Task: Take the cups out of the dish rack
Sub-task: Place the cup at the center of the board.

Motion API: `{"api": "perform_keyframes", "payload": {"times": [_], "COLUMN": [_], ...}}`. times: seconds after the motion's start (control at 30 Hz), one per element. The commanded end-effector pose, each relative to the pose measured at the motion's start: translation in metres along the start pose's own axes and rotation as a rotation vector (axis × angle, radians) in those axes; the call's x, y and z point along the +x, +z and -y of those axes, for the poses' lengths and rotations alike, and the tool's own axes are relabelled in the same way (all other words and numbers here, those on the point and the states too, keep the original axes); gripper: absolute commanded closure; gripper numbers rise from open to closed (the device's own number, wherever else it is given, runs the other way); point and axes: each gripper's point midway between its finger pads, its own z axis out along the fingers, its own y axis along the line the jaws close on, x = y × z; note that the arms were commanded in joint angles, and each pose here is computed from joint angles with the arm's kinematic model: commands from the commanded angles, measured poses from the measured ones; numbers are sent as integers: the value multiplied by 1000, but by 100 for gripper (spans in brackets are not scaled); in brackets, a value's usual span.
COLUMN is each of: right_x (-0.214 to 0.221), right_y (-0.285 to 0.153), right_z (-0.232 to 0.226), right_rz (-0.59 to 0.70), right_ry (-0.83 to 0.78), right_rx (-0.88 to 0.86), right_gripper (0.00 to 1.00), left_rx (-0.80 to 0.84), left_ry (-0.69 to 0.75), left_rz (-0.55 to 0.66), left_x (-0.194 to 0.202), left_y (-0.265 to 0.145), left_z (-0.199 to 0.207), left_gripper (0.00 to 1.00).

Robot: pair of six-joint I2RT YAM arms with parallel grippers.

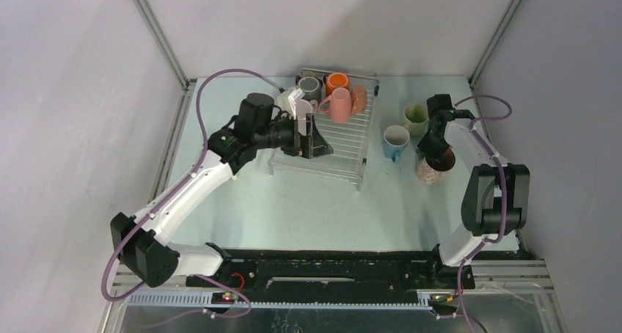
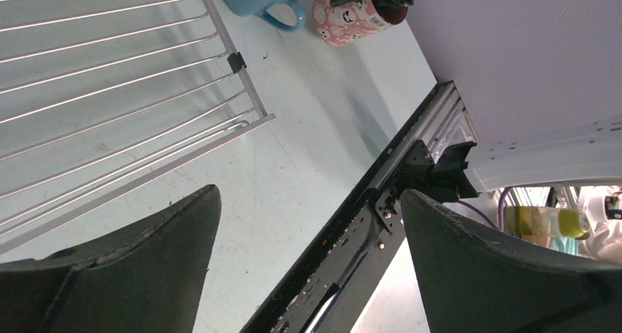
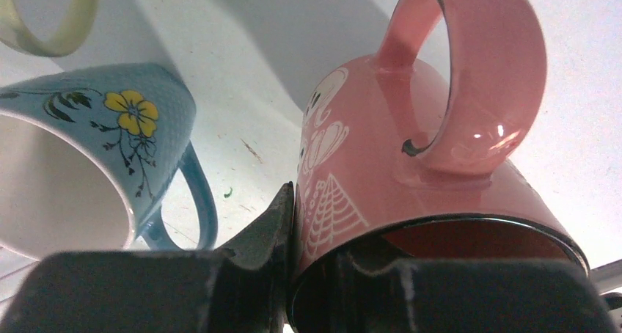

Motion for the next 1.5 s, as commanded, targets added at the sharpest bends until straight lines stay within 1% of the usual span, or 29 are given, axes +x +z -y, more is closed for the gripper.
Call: {"api": "perform_keyframes", "payload": {"times": [0.0, 0.67, 0.77, 0.97, 1.03, 1.07, 1.33, 1.47], "right_x": [-31, -35, -34, -33, -34, -35, -40, -41], "right_y": [-11, 9, 11, 11, 10, 8, -4, -15], "right_z": [-11, -27, -29, -31, -31, -31, -31, -28], "right_rz": [92, 59, 52, 48, 50, 53, 72, 92], "right_ry": [31, 17, 12, 10, 9, 9, -3, -8], "right_rx": [-17, -36, -43, -52, -53, -52, -40, -31], "right_gripper": [100, 100, 94, 80, 73, 68, 45, 40], "left_rx": [43, 39, 37, 37, 35, 35, 20, 11], "left_ry": [71, 74, 72, 70, 69, 69, 69, 69], "left_rz": [62, 58, 56, 56, 54, 54, 60, 65], "left_x": [-27, -25, -24, -24, -24, -24, -26, -29], "left_y": [-8, -9, -9, -9, -8, -8, -8, -8], "left_z": [21, 20, 19, 19, 19, 19, 16, 16], "left_gripper": [0, 0, 0, 0, 0, 0, 0, 0]}}
